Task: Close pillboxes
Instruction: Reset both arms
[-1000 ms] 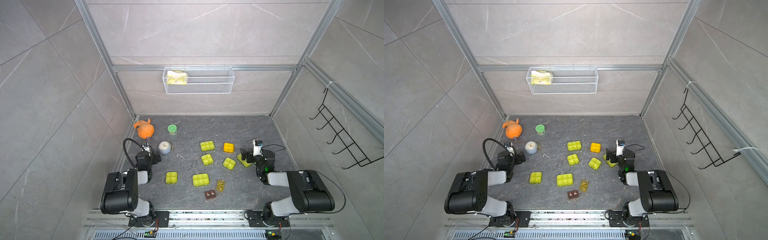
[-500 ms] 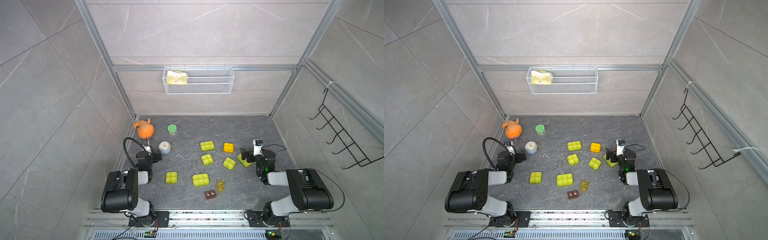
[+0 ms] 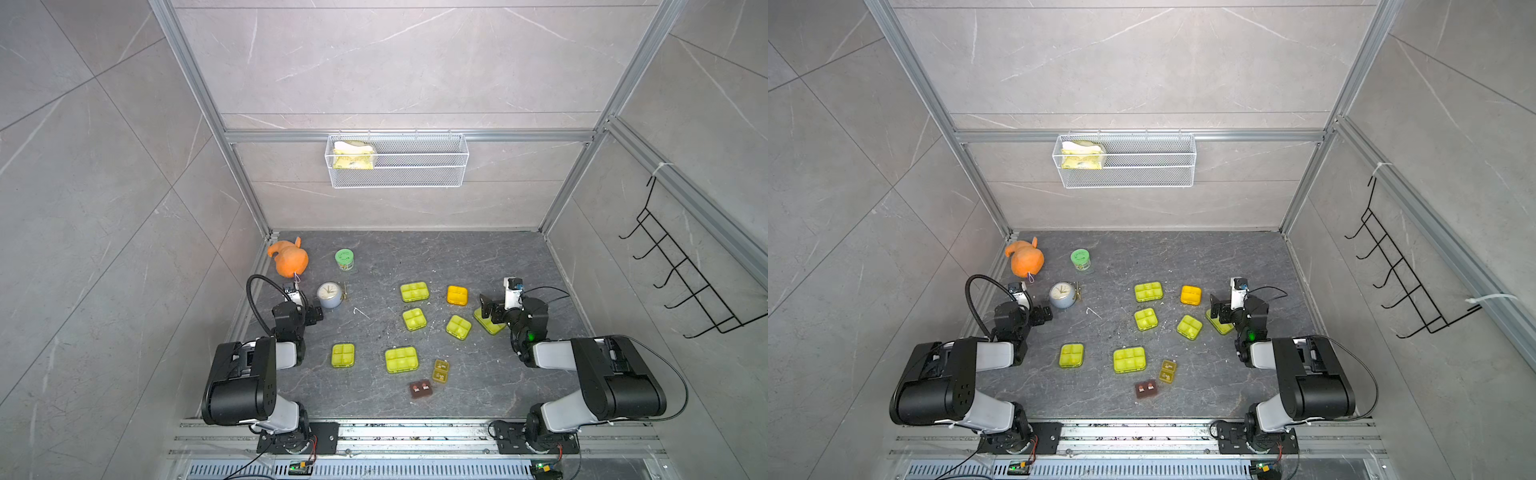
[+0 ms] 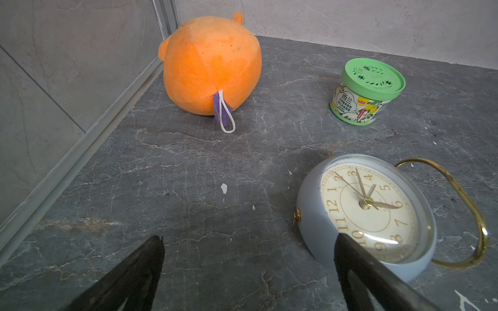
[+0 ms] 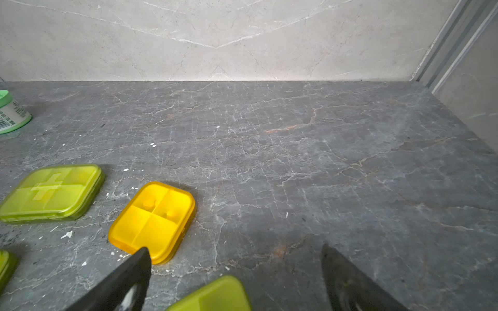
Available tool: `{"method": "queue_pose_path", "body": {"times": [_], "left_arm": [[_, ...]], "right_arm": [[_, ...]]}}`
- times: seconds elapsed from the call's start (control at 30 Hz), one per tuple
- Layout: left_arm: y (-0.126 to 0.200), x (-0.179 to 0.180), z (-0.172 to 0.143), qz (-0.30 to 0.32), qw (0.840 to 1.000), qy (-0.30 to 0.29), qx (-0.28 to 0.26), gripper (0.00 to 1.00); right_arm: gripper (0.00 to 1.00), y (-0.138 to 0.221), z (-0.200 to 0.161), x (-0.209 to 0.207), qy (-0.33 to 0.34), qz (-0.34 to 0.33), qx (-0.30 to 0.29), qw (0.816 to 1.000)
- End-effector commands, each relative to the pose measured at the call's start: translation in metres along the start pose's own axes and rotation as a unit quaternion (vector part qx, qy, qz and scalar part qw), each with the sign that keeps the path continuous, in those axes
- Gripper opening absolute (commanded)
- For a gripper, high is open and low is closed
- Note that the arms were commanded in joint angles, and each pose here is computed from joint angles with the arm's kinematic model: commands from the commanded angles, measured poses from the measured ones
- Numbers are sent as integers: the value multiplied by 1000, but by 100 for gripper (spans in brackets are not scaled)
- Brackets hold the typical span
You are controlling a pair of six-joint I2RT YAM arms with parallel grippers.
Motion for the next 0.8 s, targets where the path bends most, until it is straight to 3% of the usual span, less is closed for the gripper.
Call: {"method": "queue_pose_path", "body": {"times": [0.0, 0.77], "left_arm": [[0, 3, 11, 8, 1000, 0, -27, 100], [0, 4, 10, 9, 1000, 0, -26, 100]], "right_arm": [[100, -3, 3, 1, 7, -5, 0, 1000], [100, -4, 1, 5, 18, -11, 4, 1000]]}}
Point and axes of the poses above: each gripper's point midway between its finger pads, its own y axis back along the fingers, its own x axis along the line the jaws close on, z = x × y, the point moved 6 cm from there along y, back along the fingers, and after that the axes turned 14 degrees about -y, right-handed, at the moved point
